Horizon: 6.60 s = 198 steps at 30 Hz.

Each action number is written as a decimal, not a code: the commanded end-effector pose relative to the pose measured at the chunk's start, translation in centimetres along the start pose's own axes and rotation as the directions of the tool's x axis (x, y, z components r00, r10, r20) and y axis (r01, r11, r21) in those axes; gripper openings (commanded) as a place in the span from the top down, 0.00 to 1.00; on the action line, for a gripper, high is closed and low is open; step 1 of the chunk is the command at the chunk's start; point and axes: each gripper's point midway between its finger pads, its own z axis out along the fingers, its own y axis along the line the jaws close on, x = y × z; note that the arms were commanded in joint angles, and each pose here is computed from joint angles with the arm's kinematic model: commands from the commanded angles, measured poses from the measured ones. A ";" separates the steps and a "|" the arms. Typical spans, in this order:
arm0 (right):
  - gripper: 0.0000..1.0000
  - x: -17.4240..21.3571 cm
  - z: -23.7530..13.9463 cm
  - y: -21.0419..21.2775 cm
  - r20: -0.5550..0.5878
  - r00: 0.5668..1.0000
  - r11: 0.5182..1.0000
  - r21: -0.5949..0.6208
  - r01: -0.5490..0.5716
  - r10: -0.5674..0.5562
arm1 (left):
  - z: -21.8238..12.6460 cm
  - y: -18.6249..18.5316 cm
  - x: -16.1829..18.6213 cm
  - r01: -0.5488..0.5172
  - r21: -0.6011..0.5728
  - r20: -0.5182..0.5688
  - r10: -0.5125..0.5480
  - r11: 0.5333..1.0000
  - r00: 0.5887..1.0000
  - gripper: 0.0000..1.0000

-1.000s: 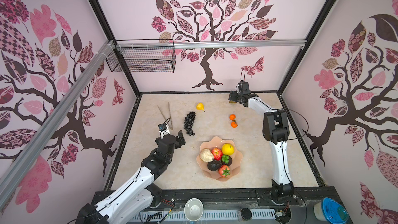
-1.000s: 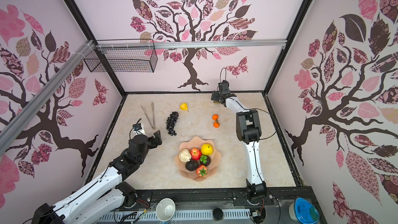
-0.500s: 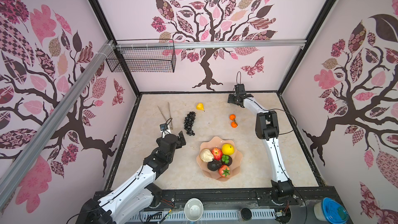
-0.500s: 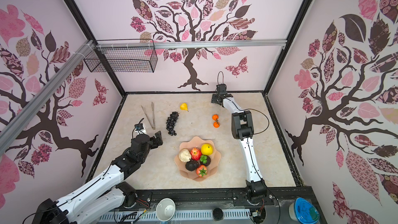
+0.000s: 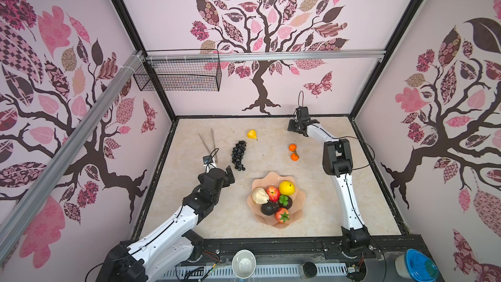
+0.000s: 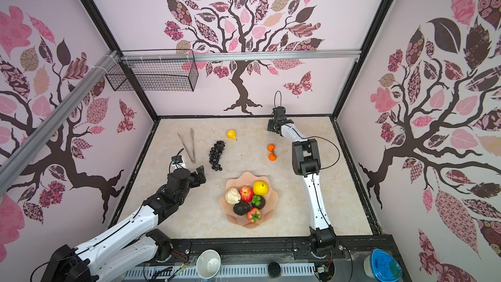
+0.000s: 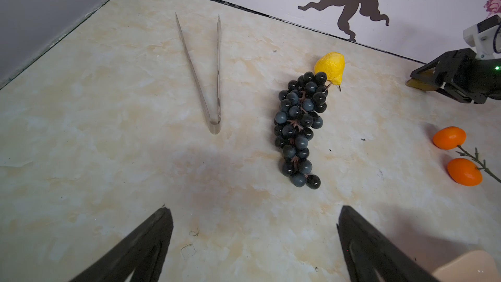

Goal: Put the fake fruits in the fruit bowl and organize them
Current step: 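Carry the brown-green pear toward the bowl while the left gripper approaches, then close the left gripper on the pear held by the right gripper, then lower the pear into the bowl with the left gripper while the right withdraws, then release the pear with the left gripper while the right grasps the tangerine stem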

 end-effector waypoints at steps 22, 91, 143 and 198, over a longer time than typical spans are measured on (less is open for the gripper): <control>0.46 2.9 -24.2 6.7 0.021 0.947 0.813 -0.519 -0.264 0.321 | -1.9 -9.0 -2.5 0.166 0.436 -0.082 -0.145 0.885 0.986 0.05; 0.46 19.6 -35.3 16.2 -0.240 0.961 0.619 -0.737 -0.271 0.135 | -6.4 -23.7 0.7 0.103 0.826 -0.148 0.037 0.555 0.988 0.94; 0.07 18.6 -36.2 6.2 0.099 0.992 0.887 -0.461 -0.025 0.079 | -3.0 -21.4 6.6 -0.135 0.611 -0.486 0.505 0.780 0.713 1.00; 0.23 15.6 -32.6 3.4 0.044 0.999 0.945 -0.327 -0.003 0.019 | -2.9 -18.8 2.3 -0.120 0.525 -0.343 0.338 0.843 0.876 0.51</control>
